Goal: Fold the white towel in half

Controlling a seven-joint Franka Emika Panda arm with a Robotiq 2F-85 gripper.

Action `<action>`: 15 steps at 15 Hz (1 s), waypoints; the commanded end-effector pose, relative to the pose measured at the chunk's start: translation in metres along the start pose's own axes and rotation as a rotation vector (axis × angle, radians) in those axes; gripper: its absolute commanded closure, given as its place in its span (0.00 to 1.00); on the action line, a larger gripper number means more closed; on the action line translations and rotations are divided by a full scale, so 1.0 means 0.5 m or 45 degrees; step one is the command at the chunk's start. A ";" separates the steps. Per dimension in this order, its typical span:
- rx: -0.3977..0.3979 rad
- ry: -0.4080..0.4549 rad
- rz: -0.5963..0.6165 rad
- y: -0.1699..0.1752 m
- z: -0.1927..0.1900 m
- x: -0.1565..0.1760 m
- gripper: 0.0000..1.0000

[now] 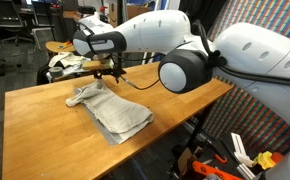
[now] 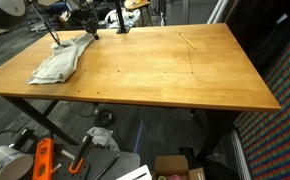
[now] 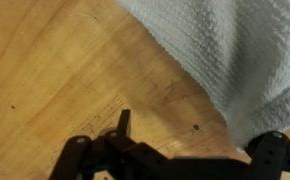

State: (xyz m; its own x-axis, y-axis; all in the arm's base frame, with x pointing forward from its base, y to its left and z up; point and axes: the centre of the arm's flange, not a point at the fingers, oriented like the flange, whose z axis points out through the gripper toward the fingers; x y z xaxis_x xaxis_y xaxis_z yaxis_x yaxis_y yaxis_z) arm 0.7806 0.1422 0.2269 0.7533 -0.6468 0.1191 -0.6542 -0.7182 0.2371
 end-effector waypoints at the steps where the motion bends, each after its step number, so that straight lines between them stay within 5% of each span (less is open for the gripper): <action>1: 0.014 -0.011 0.103 -0.069 -0.024 0.122 0.00; 8: -0.008 -0.038 0.181 -0.027 -0.008 0.174 0.00; 15: 0.027 -0.056 0.166 -0.017 -0.025 0.158 0.00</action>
State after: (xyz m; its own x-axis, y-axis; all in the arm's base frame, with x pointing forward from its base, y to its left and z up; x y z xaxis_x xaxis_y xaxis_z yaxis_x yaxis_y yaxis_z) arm 0.7877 0.0942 0.2328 0.6682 -0.7349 0.1159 -0.7388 -0.6368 0.2206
